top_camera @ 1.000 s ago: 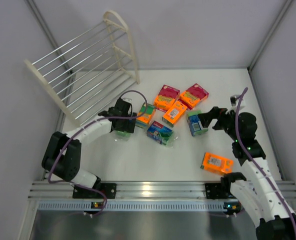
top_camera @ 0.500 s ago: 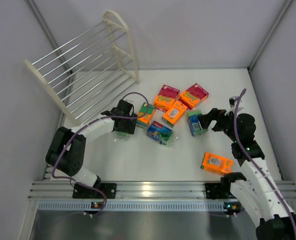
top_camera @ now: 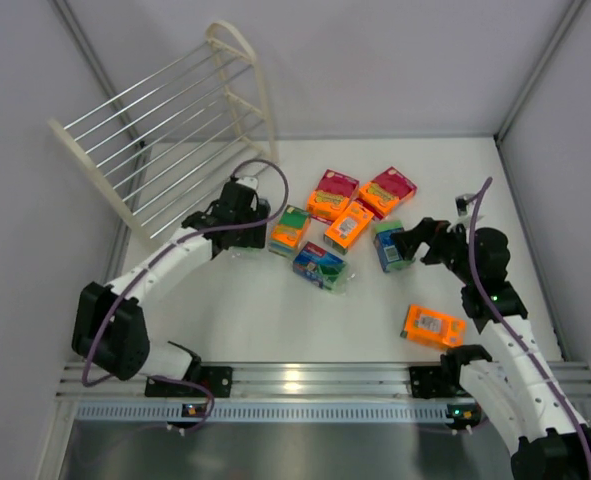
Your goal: Place and organize the cleaning sponges onto the shelf
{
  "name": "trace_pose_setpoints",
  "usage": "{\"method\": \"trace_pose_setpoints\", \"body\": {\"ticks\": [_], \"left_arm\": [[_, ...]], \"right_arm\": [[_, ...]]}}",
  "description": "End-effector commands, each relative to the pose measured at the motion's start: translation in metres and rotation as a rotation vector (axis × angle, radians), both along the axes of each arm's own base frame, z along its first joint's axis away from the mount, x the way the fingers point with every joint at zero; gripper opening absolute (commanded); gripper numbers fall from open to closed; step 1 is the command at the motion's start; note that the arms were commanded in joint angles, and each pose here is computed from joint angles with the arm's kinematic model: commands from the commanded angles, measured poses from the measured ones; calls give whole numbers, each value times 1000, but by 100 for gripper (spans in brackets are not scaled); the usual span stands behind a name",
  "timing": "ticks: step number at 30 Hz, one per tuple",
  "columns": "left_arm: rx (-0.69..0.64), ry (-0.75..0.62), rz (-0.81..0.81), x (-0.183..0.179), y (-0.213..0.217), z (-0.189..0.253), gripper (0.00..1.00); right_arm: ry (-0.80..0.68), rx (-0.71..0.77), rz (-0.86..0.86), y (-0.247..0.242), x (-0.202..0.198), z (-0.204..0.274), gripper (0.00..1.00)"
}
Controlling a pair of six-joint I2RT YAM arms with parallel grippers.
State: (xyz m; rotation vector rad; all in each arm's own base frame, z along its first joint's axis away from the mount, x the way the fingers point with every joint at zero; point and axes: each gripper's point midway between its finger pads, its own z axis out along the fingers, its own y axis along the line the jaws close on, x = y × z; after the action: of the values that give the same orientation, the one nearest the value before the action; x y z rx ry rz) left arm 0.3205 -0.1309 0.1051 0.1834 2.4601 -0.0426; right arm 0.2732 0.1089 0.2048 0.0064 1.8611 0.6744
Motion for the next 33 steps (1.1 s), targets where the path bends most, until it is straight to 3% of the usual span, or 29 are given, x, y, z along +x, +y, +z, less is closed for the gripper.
{"method": "trace_pose_setpoints", "body": {"ticks": [1,9,10,13,17,22,25,33], "left_arm": [[-55,-201,49,24,-1,92,65],[-110,-527,147,52,13,253,68],[-125,-598,162,53,18,288,69],[-77,-692,220,62,32,332,67],[17,-762,376,76,66,360,64],[-64,-773,538,90,114,371,66],[-49,-781,685,93,175,371,65],[-13,-739,797,85,229,357,62]], "right_arm": [[-103,56,62,13,1,28,99],[-109,79,114,24,3,31,99],[-109,81,120,25,4,31,99],[-111,87,131,28,7,30,99],[-117,87,143,31,9,31,99],[-134,99,139,32,12,33,99],[-102,99,149,35,14,24,99],[-74,94,161,39,15,16,99]]}}
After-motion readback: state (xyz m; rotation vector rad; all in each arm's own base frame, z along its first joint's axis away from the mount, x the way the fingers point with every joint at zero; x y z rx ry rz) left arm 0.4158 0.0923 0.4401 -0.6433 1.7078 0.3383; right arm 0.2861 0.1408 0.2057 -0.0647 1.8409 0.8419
